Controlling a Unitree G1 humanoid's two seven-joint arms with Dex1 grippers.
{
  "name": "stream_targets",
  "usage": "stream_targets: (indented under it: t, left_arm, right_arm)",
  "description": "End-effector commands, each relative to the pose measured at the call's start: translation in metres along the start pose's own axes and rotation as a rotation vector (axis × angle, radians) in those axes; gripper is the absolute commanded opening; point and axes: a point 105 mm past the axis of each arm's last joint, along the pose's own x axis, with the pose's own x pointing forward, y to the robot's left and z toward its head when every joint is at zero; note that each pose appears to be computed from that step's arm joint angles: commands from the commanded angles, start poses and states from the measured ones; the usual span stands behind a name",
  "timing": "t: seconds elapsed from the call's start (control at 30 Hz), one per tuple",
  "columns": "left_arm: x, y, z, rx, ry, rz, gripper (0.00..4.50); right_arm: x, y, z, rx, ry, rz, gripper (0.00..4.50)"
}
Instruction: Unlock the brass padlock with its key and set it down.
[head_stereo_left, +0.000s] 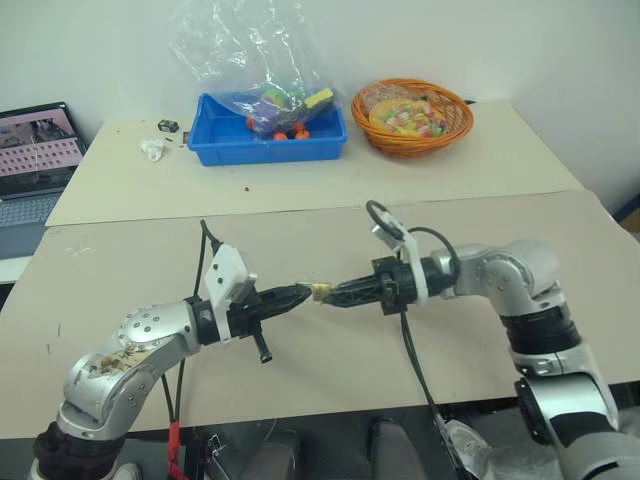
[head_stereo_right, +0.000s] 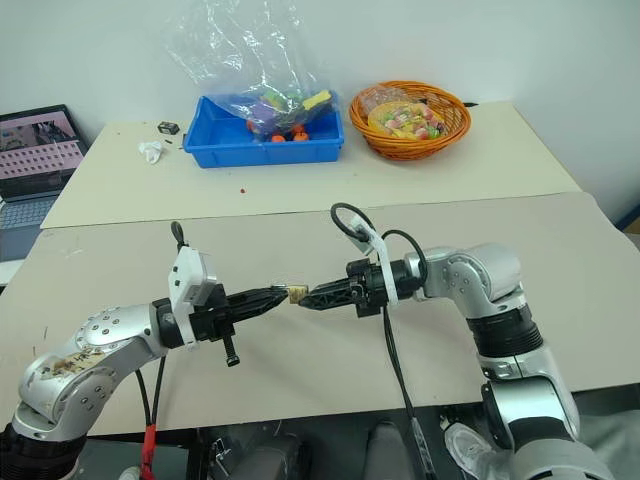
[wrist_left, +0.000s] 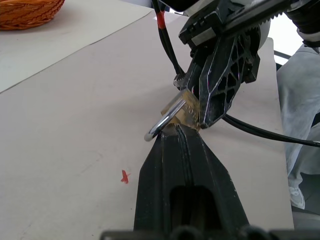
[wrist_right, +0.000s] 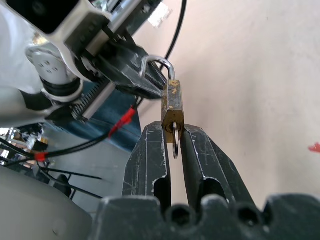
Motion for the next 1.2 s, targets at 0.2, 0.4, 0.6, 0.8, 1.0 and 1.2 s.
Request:
stream_targets:
  t: [0.2, 0.4, 0.6, 0.8, 1.0, 1.2]
  left_arm:
    - [-0.001, -0.005, 0.008, 0.031, -0.015, -0.017, 0.01]
    - [-0.001, -0.004, 0.005, 0.030, -0.012, -0.013, 0.01]
    - [-0.003, -0.005, 0.010, 0.060, -0.025, -0.014, 0.01]
    - [-0.008, -0.006, 0.014, 0.175, -0.015, -0.010, 0.01]
    - [-0.015, -0.005, 0.012, 0.196, 0.001, 0.006, 0.01]
    - [-0.020, -0.008, 0.014, 0.204, 0.005, 0.026, 0.01]
  right_arm:
    - [0.000, 0.016, 0.001, -0.099, 0.018, 0.055, 0.00]
    - [-0.002, 0.020, 0.018, -0.068, -0.054, 0.089, 0.00]
    - [-0.008, -0.003, 0.015, -0.014, -0.062, 0.024, 0.00]
    - [-0.012, -0.036, 0.005, 0.049, -0.054, -0.047, 0.00]
    - [-0.004, -0.055, -0.017, 0.103, 0.010, -0.060, 0.00]
    - [-0.001, -0.074, -0.033, 0.125, 0.069, -0.101, 0.00]
